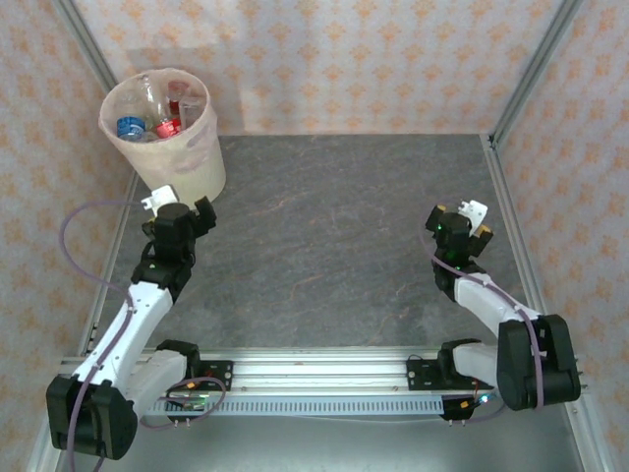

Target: Put the plastic bottles in the bin

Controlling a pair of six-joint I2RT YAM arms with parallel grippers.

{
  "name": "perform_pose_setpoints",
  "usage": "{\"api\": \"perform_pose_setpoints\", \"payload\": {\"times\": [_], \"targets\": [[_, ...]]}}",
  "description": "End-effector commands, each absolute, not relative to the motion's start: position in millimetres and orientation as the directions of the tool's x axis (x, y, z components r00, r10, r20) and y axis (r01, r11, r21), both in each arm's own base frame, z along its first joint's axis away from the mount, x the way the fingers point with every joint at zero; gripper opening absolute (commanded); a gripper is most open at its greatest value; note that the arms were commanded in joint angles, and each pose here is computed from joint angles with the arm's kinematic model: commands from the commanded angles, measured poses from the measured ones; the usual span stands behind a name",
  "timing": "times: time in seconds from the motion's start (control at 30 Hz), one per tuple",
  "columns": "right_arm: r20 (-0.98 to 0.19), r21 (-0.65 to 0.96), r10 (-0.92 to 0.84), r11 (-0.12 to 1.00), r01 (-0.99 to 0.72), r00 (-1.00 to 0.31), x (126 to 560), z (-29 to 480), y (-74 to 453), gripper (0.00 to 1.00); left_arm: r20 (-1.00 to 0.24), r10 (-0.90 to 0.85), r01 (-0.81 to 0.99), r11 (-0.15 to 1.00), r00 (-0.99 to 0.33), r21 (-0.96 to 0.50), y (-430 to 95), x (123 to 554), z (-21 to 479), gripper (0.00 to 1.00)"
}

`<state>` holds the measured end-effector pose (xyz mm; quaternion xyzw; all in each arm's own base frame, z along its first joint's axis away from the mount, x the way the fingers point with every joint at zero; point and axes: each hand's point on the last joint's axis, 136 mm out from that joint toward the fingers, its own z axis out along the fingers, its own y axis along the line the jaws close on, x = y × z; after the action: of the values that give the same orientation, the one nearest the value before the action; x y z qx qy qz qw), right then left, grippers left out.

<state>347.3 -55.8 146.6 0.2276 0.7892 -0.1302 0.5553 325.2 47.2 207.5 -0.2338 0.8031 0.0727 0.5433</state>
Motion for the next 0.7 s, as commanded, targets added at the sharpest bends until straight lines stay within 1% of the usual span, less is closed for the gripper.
{"api": "perform_pose_setpoints", "payload": {"times": [0.0,0.07,0.13,0.2,0.23,0.33,0.4,0.5,0.57,0.63,0.67], "targets": [[-0.939,0.059,0.219,0.863,0.503,-0.265,352.4,143.2,-62.4,0.99,-0.949,-0.166,-0.489,0.872,-0.270,-0.013,62.8,332.8,195.2,1.00],[-0.934,0.040,0.204,0.875,0.483,-0.292,356.3,137.4,-61.1,0.99,-0.948,-0.106,-0.438,0.898,-0.301,0.038,56.8,341.4,175.1,1.00],[-0.930,0.029,0.193,0.886,0.464,-0.312,359.3,133.1,-58.9,0.99,-0.927,-0.109,-0.408,0.911,-0.359,0.051,55.6,349.4,154.6,1.00],[-0.927,0.028,0.188,0.897,0.440,-0.324,362.8,129.2,-55.6,0.99,-0.899,-0.141,-0.371,0.928,-0.415,0.026,54.7,358.5,132.5,1.00],[-0.926,0.027,0.185,0.902,0.431,-0.330,363.9,127.7,-53.9,0.99,-0.897,-0.153,-0.363,0.932,-0.414,0.009,54.6,361.8,126.5,1.00],[-0.922,0.027,0.179,0.915,0.403,-0.344,367.2,124.9,-49.3,0.99,-0.919,-0.165,-0.344,0.938,-0.358,-0.035,55.1,373.1,120.4,1.00],[-0.919,0.030,0.177,0.922,0.386,-0.352,368.9,122.5,-46.6,0.99,-0.926,-0.144,-0.321,0.947,-0.350,-0.026,53.1,380.9,115.8,1.00],[-0.915,0.038,0.173,0.937,0.348,-0.365,372.1,117.5,-41.1,0.99,-0.926,-0.101,-0.239,0.971,-0.363,-0.012,38.1,386.3,103.9,1.00],[-0.913,0.045,0.170,0.946,0.322,-0.370,374.8,114.3,-37.1,0.99,-0.944,-0.090,-0.252,0.968,-0.319,-0.007,39.5,386.7,97.1,1.00],[-0.915,0.051,0.168,0.950,0.307,-0.367,378.5,112.7,-34.7,0.99,-0.927,-0.096,-0.315,0.949,-0.363,0.025,45.8,384.5,96.4,1.00],[-0.915,0.047,0.159,0.955,0.294,-0.370,380.7,113.3,-33.0,0.99,-0.939,-0.056,-0.349,0.934,-0.339,0.070,45.2,384.7,99.6,1.00]]}}
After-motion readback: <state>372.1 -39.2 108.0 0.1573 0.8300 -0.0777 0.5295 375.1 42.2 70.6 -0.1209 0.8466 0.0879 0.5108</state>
